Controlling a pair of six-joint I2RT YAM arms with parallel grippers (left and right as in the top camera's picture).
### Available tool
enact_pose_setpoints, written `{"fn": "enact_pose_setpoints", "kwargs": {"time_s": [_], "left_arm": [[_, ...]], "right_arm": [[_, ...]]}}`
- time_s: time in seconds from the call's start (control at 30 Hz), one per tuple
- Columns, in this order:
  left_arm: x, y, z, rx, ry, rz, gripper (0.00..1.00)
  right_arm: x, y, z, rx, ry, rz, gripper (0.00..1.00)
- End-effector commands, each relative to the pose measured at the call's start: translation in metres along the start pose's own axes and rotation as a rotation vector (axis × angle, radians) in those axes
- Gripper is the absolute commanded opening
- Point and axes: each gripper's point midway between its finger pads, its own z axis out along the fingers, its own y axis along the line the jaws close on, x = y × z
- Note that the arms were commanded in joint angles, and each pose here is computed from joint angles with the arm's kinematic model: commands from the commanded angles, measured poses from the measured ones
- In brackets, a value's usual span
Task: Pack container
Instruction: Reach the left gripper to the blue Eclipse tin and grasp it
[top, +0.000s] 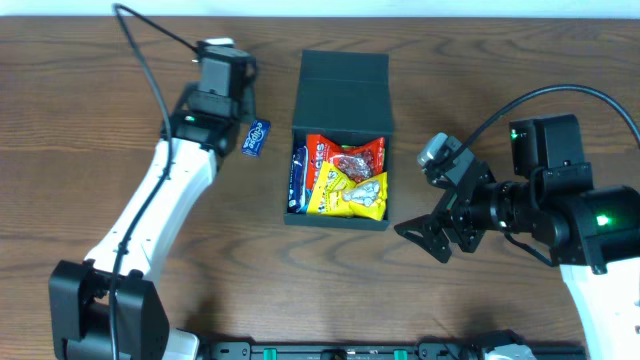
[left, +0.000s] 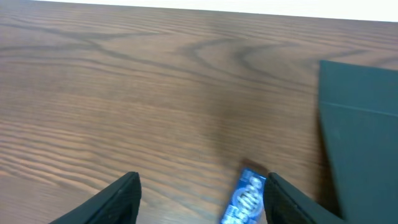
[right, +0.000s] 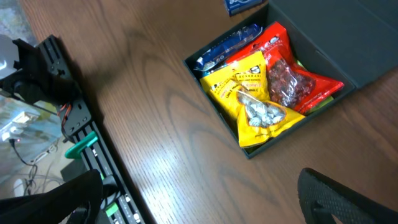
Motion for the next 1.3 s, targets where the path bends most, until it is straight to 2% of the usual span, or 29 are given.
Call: {"fn": "enact_pose_setpoints", "kwargs": {"time_s": [0.0, 0.1, 0.27, 0.4, 0.63, 0.83, 1.27], "left_arm": [[0.007, -0.005, 0.017, 0.080, 0.040, 0.085, 0.67], [0.019, -0.009, 0.033, 0.121, 0.083, 0.154, 0.68], [0.040, -0.014, 0.058, 0.140, 0.143, 0.167, 0.68], [0.065, -0.028, 0.075, 0.211, 0.212, 0.206, 0.67], [0.097, -0.031, 0.098, 0.214, 0.297, 0.224, 0.68], [0.119, -0.038, 0.103, 0.272, 0.360, 0.282, 0.68], [0.136, -0.044, 0.100, 0.329, 0.411, 0.332, 0.68]], "right_arm": [[-0.003, 0.001, -0.004, 0.003, -0.016, 0.001, 0.99], [-0.003, 0.001, -0.004, 0.003, -0.016, 0.000, 0.99], [-0.004, 0.001, -0.004, 0.003, -0.016, 0.000, 0.99], [-0.003, 0.001, -0.004, 0.003, -0.016, 0.001, 0.99], [-0.003, 0.001, -0.004, 0.003, -0.016, 0.001, 0.99], [-0.004, 0.001, -0.004, 0.003, -0.016, 0.000, 0.99], [-0.004, 0.001, -0.004, 0.003, -0.016, 0.000, 0.99]]}}
